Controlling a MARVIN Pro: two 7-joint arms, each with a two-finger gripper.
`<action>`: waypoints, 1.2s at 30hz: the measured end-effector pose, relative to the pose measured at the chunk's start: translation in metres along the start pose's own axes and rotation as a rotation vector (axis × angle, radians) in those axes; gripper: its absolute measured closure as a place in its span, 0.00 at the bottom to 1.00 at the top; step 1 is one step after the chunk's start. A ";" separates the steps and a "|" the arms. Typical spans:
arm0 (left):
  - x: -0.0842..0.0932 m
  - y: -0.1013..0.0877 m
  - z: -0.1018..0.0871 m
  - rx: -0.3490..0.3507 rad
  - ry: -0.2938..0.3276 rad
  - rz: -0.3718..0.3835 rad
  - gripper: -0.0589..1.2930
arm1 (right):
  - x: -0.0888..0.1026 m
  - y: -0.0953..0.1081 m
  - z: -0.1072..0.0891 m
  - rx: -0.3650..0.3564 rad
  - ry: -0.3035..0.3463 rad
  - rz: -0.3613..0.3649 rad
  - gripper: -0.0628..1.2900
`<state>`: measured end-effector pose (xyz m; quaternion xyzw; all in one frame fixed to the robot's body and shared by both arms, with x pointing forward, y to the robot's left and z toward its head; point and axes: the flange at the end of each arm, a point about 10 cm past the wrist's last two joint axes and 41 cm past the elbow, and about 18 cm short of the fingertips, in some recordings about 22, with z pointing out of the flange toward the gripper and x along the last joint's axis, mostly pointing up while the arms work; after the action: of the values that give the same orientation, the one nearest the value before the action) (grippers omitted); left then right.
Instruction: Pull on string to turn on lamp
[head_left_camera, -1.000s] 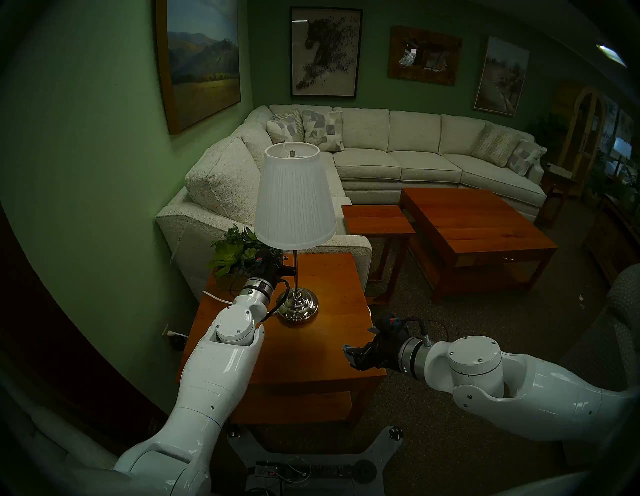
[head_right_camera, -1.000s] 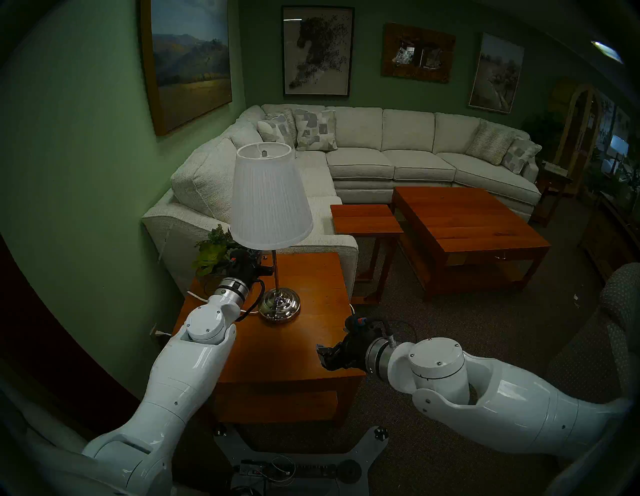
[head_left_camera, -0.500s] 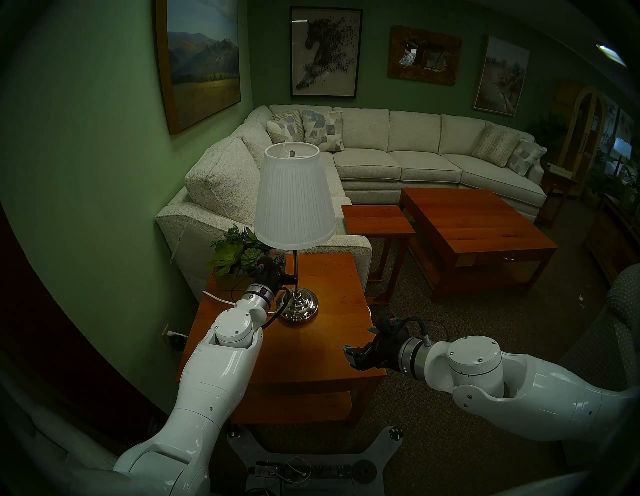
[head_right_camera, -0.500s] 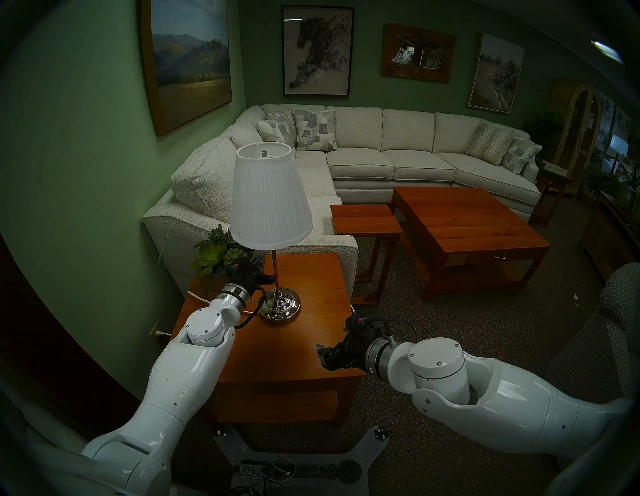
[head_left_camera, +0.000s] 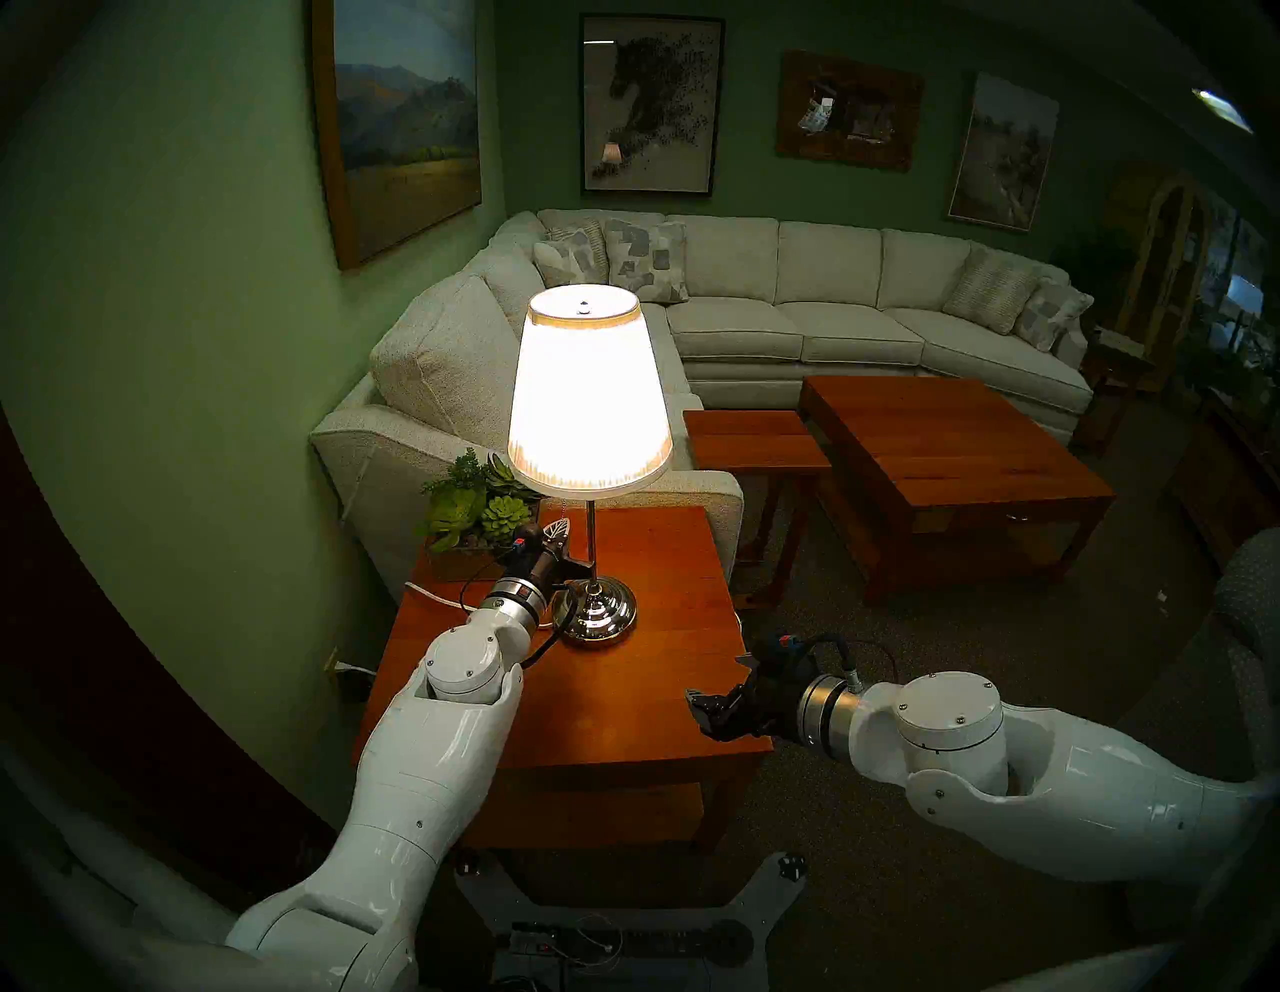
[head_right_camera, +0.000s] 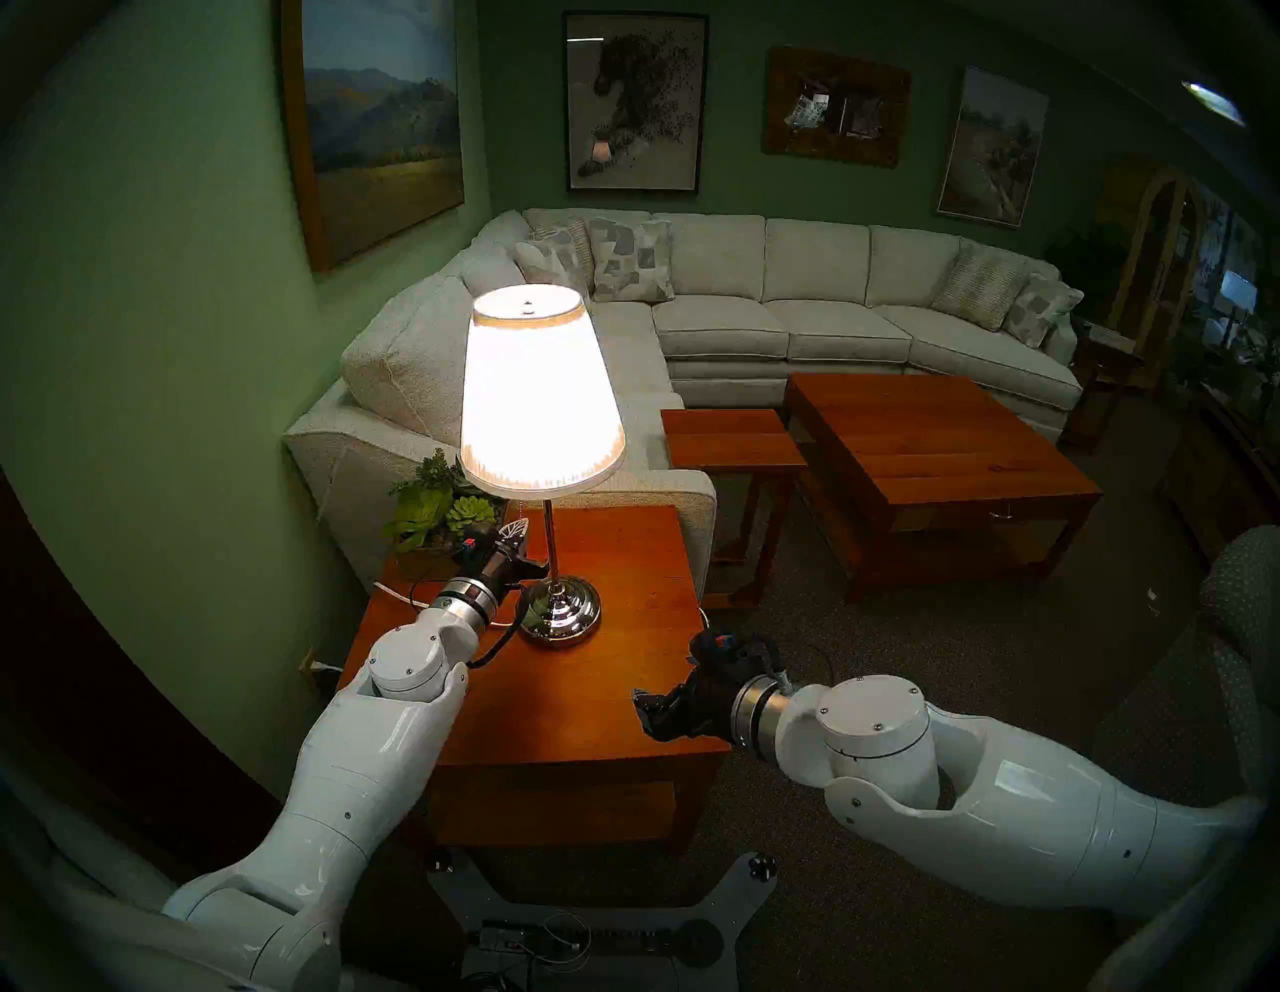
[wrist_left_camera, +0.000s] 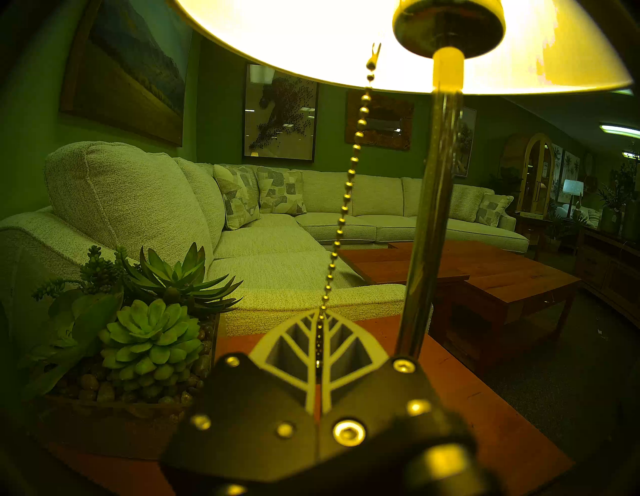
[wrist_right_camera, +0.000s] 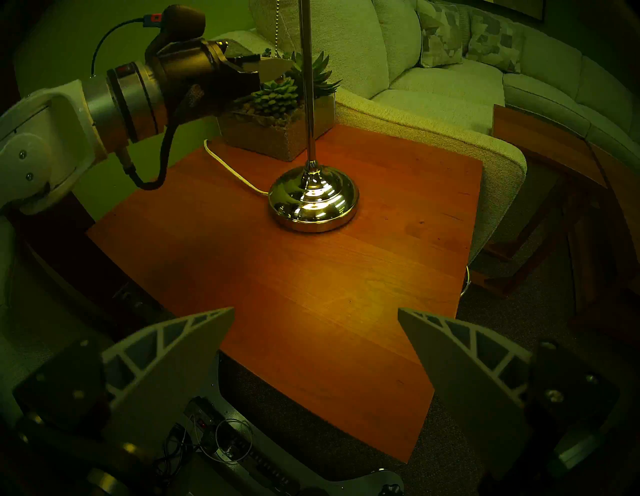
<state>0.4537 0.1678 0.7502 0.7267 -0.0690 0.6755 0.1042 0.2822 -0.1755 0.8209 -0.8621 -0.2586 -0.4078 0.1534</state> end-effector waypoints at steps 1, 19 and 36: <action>0.002 0.001 -0.003 0.000 0.009 -0.004 0.97 | 0.000 0.000 0.000 0.000 0.000 0.000 0.04; 0.036 0.005 -0.014 -0.006 0.114 0.015 0.97 | 0.000 0.000 0.000 0.000 0.000 0.000 0.04; 0.033 0.006 -0.031 -0.020 0.116 0.056 0.72 | 0.000 0.000 0.000 0.000 0.000 0.000 0.04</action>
<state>0.4252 0.1712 0.7858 0.6830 -0.0901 0.7184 0.0963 0.2822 -0.1756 0.8209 -0.8622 -0.2586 -0.4077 0.1533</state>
